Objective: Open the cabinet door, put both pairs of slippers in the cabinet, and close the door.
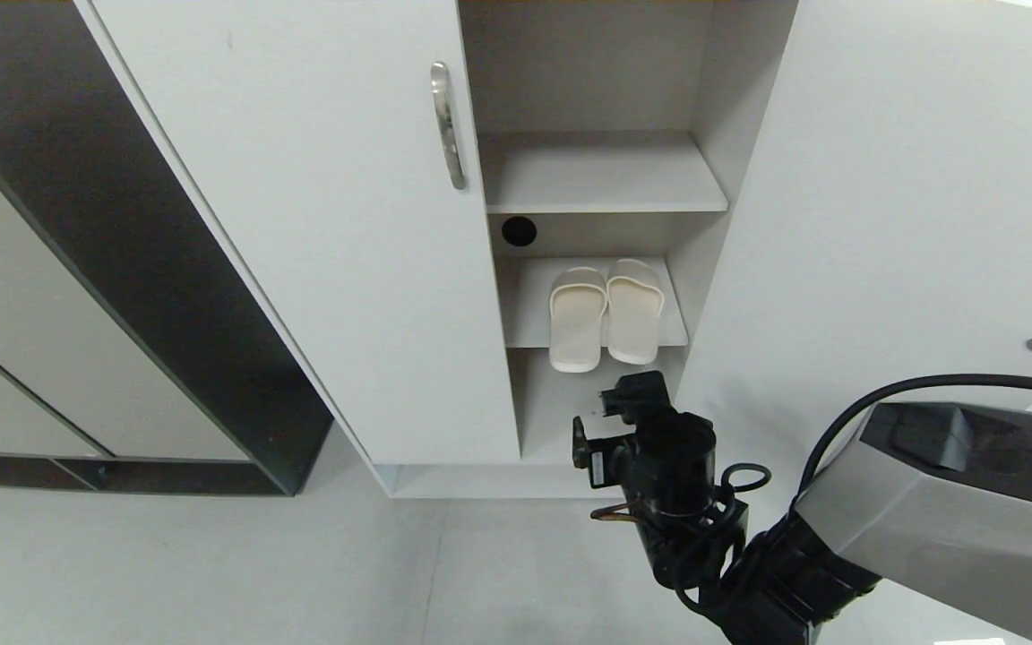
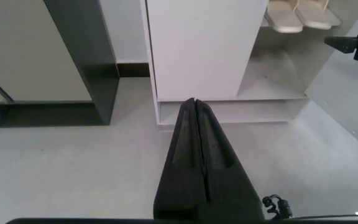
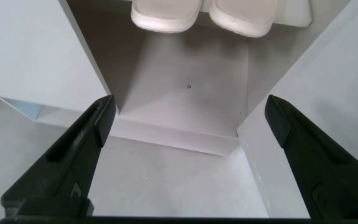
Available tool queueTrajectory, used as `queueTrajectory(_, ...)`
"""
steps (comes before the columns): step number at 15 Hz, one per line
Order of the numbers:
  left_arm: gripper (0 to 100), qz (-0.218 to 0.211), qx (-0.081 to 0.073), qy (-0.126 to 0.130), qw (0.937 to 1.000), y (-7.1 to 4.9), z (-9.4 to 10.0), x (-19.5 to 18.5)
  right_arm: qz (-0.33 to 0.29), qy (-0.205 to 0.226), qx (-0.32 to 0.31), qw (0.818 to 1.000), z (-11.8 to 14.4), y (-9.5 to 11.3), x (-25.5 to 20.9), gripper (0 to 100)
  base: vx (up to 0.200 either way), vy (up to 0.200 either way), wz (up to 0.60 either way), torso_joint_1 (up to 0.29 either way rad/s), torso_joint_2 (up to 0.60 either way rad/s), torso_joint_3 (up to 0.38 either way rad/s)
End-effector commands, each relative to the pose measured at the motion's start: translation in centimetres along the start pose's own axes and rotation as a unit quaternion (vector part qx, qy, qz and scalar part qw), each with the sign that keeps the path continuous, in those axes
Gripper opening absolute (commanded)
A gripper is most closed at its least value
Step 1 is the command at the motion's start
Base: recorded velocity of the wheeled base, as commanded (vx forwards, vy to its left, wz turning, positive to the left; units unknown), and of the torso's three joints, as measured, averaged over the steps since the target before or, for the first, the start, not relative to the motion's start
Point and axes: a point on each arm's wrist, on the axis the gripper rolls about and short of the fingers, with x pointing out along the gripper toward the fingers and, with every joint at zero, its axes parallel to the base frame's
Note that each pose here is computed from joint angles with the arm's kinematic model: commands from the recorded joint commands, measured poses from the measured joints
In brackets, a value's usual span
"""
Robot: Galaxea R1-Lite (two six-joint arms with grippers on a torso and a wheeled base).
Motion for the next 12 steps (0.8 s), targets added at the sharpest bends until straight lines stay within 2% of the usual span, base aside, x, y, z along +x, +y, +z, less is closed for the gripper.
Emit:
queueTrajectory(1,0,0.000,0.000,0.001,1.0000,0.00,0.00,0.01,0.001,0.001,0.000,1.000,-0.07,0.05,-0.01,100,0.000,0.000,0.00,0.002,0.01,0.163)
queueTrajectory(12,0,0.002,0.000,0.001,1.0000,0.01,0.00,0.01,0.000,0.003,-0.002,1.000,-0.18,-0.04,-0.02,100,0.000,0.000,0.00,0.003,0.00,0.203)
